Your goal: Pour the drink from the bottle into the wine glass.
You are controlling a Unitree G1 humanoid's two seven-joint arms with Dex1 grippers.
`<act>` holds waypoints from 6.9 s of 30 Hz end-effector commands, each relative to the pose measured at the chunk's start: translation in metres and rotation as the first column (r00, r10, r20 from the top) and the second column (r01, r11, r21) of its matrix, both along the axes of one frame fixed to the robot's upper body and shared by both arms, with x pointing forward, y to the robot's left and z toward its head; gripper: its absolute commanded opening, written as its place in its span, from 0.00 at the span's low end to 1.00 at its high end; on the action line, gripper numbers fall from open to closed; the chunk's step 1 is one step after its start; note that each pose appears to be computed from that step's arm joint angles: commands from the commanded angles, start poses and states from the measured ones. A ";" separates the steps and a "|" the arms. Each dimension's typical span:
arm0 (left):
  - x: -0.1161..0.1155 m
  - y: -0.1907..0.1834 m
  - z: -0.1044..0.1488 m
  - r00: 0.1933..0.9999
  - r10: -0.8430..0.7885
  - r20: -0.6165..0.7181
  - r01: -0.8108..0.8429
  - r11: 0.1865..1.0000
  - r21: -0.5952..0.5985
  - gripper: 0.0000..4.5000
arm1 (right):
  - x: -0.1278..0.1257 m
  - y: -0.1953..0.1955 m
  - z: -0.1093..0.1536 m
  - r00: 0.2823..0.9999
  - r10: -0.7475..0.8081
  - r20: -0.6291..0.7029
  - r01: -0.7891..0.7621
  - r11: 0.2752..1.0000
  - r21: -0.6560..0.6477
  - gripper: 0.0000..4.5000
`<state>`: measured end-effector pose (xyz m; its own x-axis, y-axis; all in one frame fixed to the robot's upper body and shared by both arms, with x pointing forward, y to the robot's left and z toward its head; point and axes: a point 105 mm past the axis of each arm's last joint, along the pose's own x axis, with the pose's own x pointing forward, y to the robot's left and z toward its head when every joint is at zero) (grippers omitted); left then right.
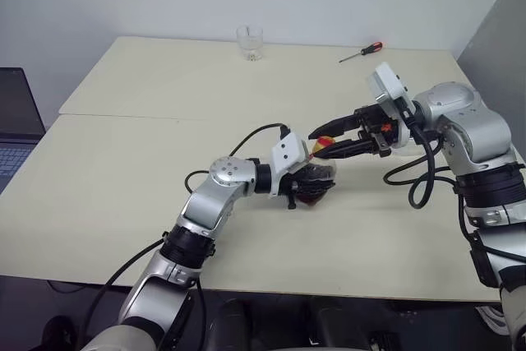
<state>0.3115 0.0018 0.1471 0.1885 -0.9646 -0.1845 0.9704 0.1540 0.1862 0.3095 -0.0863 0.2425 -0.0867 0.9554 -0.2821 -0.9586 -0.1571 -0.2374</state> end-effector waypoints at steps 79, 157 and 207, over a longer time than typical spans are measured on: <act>0.034 -0.008 0.008 0.993 0.029 0.118 -0.023 0.998 -0.053 0.27 | 0.001 0.012 -0.007 0.292 -0.833 -0.469 0.950 0.196 0.243 1.00; 0.050 0.002 0.011 0.983 0.069 0.170 -0.065 0.997 -0.030 0.26 | 0.001 -0.001 0.005 0.334 -0.824 -0.457 0.930 0.208 0.303 1.00; 0.055 0.007 0.013 0.978 0.107 0.179 -0.102 0.994 -0.037 0.26 | 0.002 -0.001 -0.016 0.352 -0.828 -0.437 0.933 0.271 0.238 1.00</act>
